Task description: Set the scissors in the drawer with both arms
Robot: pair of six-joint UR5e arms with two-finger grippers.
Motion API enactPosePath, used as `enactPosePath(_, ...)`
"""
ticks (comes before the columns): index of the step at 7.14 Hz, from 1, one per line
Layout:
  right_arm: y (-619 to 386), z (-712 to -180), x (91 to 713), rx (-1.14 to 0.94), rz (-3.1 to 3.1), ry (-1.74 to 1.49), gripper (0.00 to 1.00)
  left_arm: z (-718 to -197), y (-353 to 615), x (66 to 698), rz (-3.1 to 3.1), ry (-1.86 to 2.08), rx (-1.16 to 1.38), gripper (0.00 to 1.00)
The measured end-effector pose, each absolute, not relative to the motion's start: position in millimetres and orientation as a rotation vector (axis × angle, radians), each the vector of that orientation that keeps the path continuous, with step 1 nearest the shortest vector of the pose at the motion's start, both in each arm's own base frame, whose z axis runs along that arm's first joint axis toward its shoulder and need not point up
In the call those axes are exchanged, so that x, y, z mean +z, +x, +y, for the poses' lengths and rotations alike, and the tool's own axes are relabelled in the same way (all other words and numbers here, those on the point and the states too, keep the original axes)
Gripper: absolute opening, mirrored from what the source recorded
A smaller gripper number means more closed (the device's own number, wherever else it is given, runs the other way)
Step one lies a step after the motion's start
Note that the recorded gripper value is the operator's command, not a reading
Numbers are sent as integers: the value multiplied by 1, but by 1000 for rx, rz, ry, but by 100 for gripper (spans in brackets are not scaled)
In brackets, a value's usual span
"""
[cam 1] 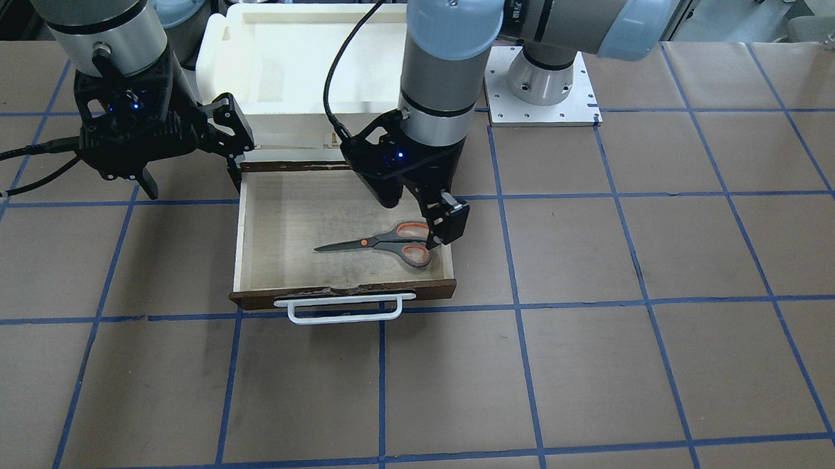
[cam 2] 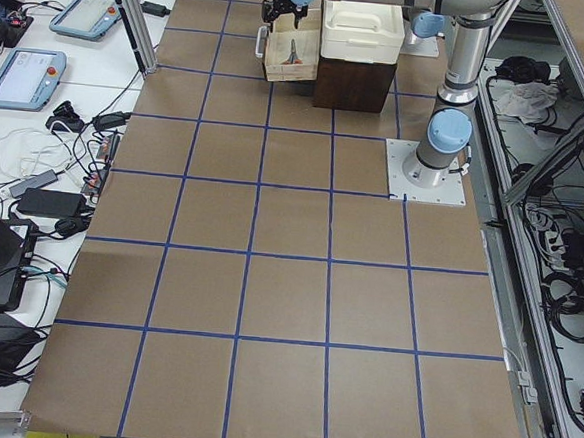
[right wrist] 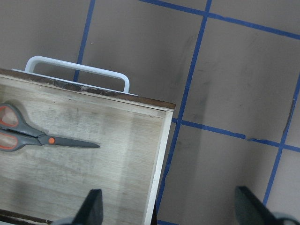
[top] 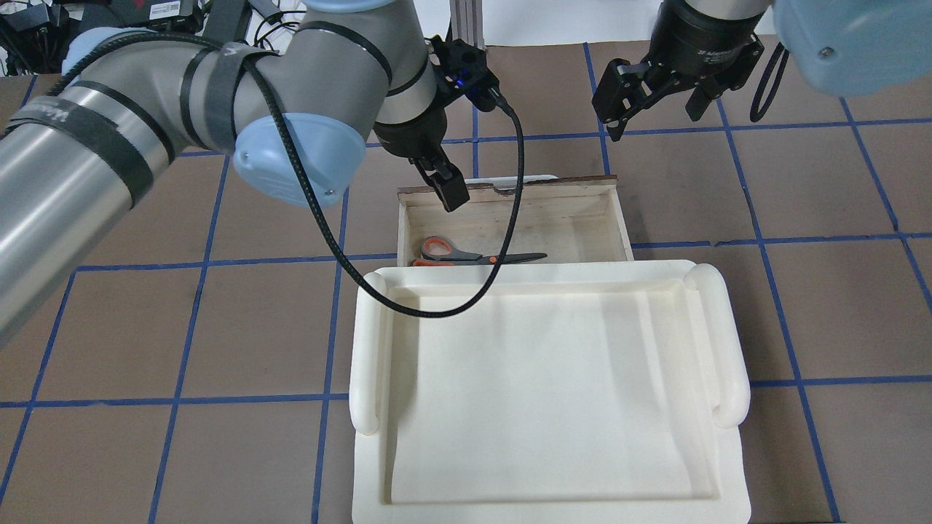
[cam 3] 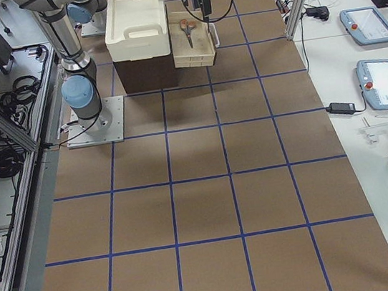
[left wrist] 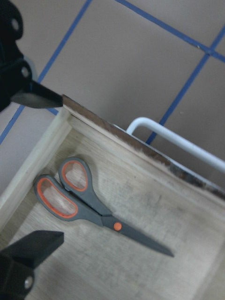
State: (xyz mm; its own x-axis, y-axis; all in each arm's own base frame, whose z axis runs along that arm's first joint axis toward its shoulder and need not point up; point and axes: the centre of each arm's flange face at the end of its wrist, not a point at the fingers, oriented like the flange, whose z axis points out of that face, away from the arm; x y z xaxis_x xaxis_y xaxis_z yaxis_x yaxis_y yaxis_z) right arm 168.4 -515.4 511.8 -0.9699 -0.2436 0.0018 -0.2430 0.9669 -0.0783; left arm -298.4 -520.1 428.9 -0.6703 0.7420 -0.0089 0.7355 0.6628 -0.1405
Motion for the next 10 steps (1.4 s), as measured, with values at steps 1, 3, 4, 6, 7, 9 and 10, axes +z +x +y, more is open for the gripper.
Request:
enactPosePath(1,168,-515,512,-123,3108,-385,100,-525,-273,448,-2944,-898,238,100)
enactPosePath(3,168,-515,512,-124,3108,-387,100,-526,-218,477,-3112,-360,251,100)
enactPosePath(4,168,-515,512,-124,3107,-385,100,-526,-187,485,-3183,-208,233,100)
enactPosePath(6,169,-516,513,-136,3107,-382,100,-523,-140,488,-3217,16,128,100)
enactPosePath(7,169,-516,513,-141,3107,-383,100,-524,-126,487,-3201,86,101,100)
enactPosePath(9,169,-516,514,-146,3107,-386,100,-524,-114,485,-3156,167,80,100)
enactPosePath(10,169,-516,514,-146,3107,-390,100,-521,-115,488,-3111,171,84,100)
